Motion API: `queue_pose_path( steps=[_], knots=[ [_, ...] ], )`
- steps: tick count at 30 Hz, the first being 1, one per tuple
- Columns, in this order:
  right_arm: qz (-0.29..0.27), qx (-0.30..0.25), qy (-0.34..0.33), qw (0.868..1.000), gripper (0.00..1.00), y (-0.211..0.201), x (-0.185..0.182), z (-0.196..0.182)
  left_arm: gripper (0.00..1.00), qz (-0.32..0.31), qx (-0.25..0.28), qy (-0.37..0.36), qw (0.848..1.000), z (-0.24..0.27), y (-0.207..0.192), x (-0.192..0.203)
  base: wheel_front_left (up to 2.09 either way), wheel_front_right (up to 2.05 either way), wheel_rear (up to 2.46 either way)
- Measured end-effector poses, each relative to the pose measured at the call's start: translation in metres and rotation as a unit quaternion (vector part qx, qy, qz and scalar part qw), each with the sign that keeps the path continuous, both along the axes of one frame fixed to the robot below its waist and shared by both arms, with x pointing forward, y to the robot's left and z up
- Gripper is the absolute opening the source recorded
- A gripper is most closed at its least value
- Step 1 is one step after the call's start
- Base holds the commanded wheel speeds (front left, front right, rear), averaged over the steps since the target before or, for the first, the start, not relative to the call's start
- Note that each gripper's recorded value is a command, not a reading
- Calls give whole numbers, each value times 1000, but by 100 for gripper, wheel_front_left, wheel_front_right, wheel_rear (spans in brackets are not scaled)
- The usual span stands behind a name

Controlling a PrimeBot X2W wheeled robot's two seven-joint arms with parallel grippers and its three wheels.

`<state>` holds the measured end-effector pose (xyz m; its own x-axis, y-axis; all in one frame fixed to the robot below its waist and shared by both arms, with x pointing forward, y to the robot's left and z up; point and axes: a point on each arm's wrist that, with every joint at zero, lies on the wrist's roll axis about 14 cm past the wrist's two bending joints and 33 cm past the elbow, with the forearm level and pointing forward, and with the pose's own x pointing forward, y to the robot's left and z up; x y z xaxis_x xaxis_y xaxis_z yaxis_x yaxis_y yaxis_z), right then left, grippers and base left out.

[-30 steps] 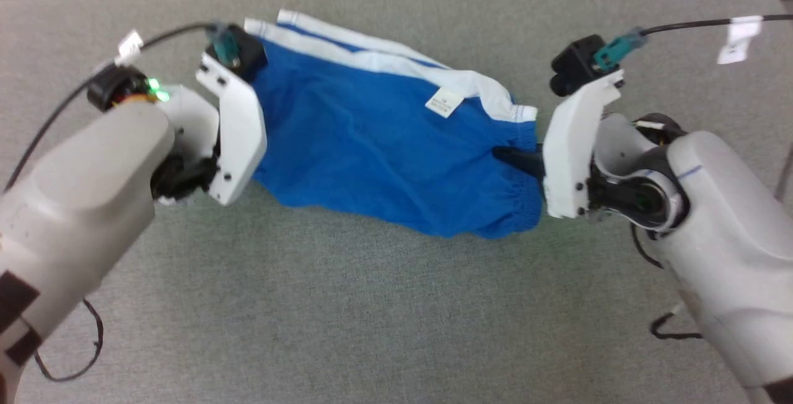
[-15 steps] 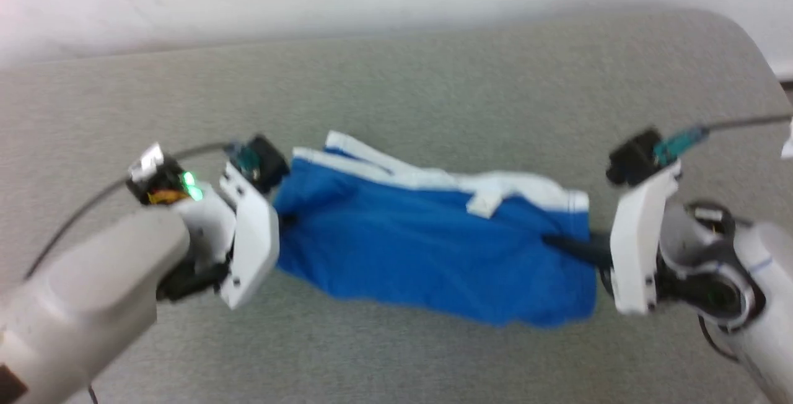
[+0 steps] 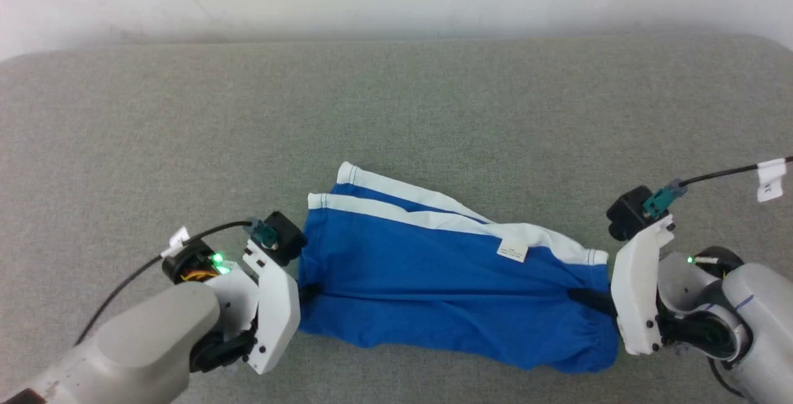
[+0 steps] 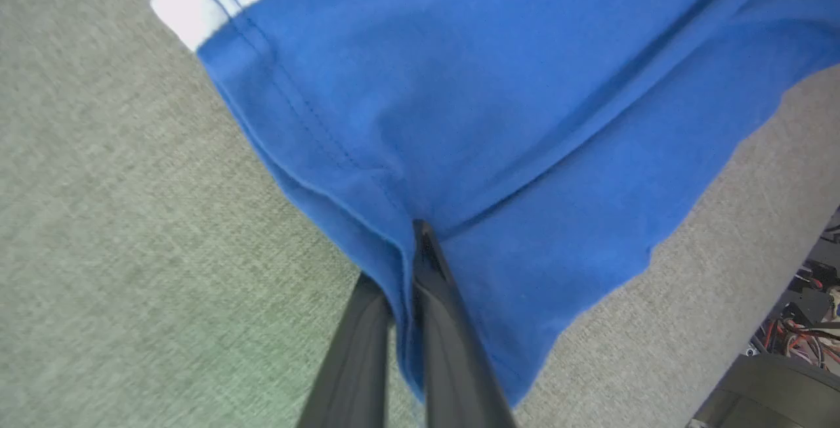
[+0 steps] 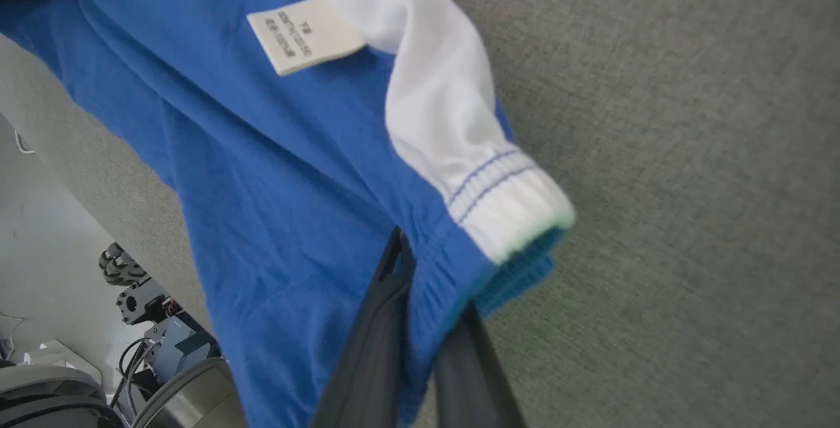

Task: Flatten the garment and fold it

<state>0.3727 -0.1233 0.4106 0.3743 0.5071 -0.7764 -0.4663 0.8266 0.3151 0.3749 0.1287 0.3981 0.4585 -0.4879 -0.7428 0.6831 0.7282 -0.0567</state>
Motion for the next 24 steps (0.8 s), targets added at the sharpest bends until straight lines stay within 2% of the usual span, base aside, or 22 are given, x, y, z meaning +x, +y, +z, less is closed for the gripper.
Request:
queue_pose_path(
  steps=[4, 5, 6, 7, 8, 11, 14, 17, 21, 24],
  knots=[
    [1, -18, 20, 1000, 0, 0, -6, -24, 0, 18, -10, 14, 1000, -15, -1, 1, 0, 0, 0],
    [0, -17, 19, 1000, 3, 1, -6, -27, 0, 22, -14, 12, 1000, -16, -2, 2, 0, 0, 0],
    [-5, -14, 18, 1000, 76, 1, -6, -28, 0, 27, -18, 10, 999, -17, -1, 4, 0, 0, 0],
    [-6, -13, 16, 1000, 100, 2, -6, -29, 46, 31, -24, 3, 999, -16, -2, 5, 0, 0, 0],
    [-7, -12, 11, 1000, 100, 2, -6, -28, 100, 36, -32, -7, 999, -14, -3, 8, 0, 0, 0],
    [-13, -4, -22, 1000, 100, 2, -1, -16, 100, 52, -53, -53, 996, -3, -4, 15, 0, 0, 0],
    [-18, 3, -63, 998, 100, -4, 6, 5, 100, 87, -76, -134, 984, 21, 3, 30, 0, 0, 0],
    [-16, -2, -115, 993, 100, -15, 13, 34, 100, 125, -101, -223, 962, 54, 12, 42, 0, 0, 0],
    [-9, -18, -162, 987, 100, -31, 13, 68, 100, 162, -74, -332, 927, 94, 32, 51, 0, 0, 0],
    [-3, -36, -178, 983, 100, -41, 9, 85, 100, 195, -78, -405, 890, 134, 35, 52, 0, 0, 0]
  ],
)
